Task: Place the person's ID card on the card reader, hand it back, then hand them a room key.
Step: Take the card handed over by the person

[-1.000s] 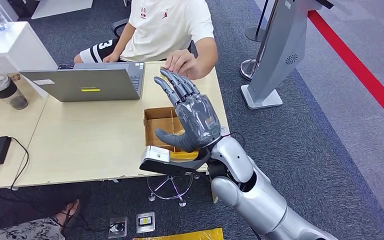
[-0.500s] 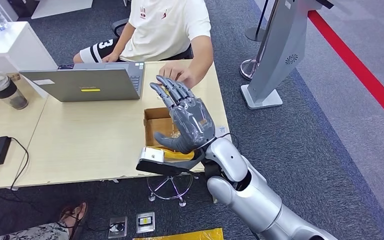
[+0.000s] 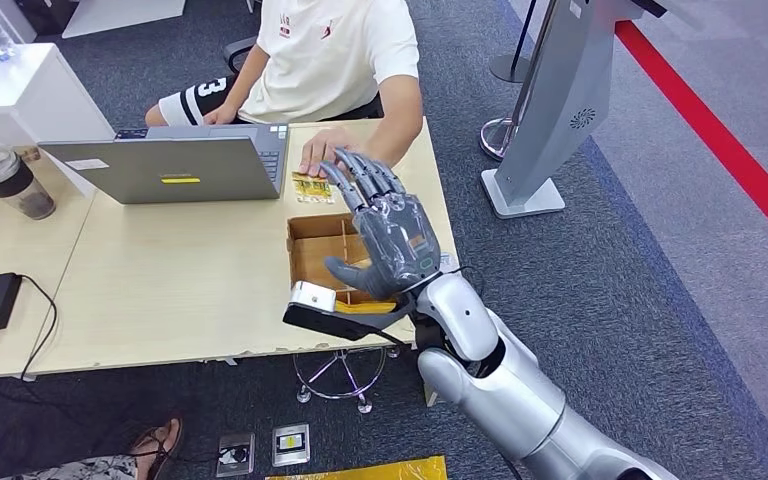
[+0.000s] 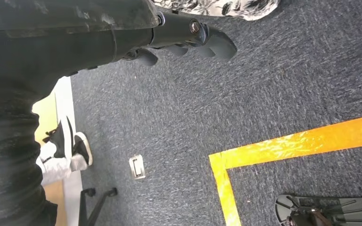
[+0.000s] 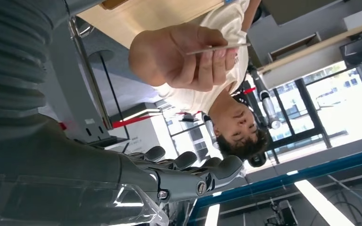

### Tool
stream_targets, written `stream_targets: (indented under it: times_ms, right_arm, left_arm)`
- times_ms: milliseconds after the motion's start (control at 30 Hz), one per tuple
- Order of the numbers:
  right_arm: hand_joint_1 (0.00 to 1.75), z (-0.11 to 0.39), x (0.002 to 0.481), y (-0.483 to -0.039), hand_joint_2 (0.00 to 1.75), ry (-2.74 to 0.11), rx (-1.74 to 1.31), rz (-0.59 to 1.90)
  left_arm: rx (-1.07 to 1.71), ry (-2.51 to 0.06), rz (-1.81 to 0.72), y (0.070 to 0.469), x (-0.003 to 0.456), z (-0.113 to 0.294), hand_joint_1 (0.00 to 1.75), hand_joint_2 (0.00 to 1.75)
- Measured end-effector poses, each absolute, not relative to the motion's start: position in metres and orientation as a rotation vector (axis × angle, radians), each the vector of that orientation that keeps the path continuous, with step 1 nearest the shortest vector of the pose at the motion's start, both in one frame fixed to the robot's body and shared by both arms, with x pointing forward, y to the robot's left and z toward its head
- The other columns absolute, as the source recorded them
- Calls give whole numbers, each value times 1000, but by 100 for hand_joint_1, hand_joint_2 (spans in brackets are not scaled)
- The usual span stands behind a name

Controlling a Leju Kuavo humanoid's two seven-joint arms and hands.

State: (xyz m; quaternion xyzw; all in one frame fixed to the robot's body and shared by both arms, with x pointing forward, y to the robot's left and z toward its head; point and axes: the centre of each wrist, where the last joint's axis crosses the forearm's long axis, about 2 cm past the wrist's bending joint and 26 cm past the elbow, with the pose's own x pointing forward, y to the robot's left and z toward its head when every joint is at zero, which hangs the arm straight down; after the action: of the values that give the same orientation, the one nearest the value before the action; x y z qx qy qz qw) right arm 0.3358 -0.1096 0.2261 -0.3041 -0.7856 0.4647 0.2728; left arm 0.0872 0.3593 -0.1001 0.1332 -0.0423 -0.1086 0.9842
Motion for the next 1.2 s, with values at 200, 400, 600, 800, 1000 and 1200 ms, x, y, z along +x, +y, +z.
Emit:
stream_targets:
  times_ms: [200, 400, 600, 800, 1000, 1200]
  right_arm:
    - [0, 224, 340, -116, 175, -2087, -860, 1240]
    - [0, 222, 343, -120, 175, -2068, -874, 1229]
    - [0, 222, 346, -123, 175, -2061, -872, 1209]
    - [0, 223, 348, -122, 175, -2062, -879, 1204]
    - [36, 224, 351, -123, 175, -2058, -882, 1191]
    - [153, 220, 354, -122, 175, -2073, -871, 1190]
  left_arm:
    - [272, -98, -229, 360, 87, -100, 0, 175]
    - [273, -98, -229, 360, 87, -100, 0, 175]
    - [276, -96, -229, 360, 87, -100, 0, 175]
    - [284, -97, -227, 360, 87, -100, 0, 175]
    - [283, -97, -234, 360, 87, -100, 0, 175]
    - [285, -89, -222, 360, 87, -100, 0, 175]
